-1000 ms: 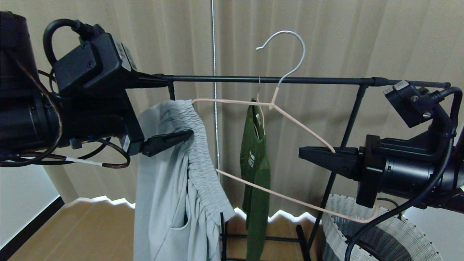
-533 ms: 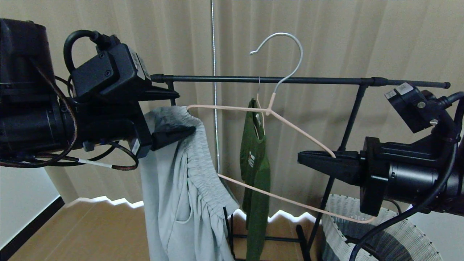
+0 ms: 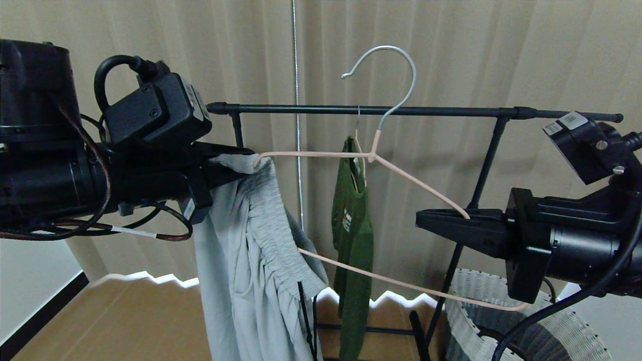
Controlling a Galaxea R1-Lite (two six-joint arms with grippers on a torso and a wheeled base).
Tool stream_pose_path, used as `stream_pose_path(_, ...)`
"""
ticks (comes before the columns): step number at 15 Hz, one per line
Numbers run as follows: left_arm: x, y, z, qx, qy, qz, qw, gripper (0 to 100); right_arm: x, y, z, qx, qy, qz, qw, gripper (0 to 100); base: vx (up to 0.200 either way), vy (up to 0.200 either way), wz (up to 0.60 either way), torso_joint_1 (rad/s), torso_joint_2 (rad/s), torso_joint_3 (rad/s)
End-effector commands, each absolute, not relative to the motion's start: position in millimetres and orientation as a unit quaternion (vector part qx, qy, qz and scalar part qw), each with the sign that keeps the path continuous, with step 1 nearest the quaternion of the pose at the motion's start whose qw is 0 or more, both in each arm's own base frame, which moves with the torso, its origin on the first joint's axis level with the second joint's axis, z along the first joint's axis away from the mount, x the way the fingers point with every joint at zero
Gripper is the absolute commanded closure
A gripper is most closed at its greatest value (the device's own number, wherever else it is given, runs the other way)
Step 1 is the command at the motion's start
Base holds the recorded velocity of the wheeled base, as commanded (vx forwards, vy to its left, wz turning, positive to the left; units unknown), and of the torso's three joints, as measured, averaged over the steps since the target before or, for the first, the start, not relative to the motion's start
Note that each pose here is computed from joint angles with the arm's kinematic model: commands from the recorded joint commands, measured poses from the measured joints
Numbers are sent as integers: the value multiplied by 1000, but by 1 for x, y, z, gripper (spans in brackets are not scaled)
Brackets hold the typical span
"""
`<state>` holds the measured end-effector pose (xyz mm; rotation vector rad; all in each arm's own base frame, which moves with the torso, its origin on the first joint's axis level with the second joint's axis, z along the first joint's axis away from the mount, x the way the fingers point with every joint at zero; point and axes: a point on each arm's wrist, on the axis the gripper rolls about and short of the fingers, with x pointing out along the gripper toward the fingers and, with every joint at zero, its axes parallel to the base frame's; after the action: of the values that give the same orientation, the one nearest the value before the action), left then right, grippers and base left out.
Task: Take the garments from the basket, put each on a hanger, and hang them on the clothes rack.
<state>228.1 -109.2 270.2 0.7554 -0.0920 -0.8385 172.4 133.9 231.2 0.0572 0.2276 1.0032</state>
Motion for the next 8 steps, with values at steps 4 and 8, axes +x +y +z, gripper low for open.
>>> stream_pose_path(4,229,-106,259,351,-37,-384,853,100,174,132,229,14,104,475,874,0,0,0,0,0,0,0)
stream_pose_path(8,237,-91,254,362,12,-293,885,100,187,117,229,-52,65,440,894,0,0,0,0,0,0,0)
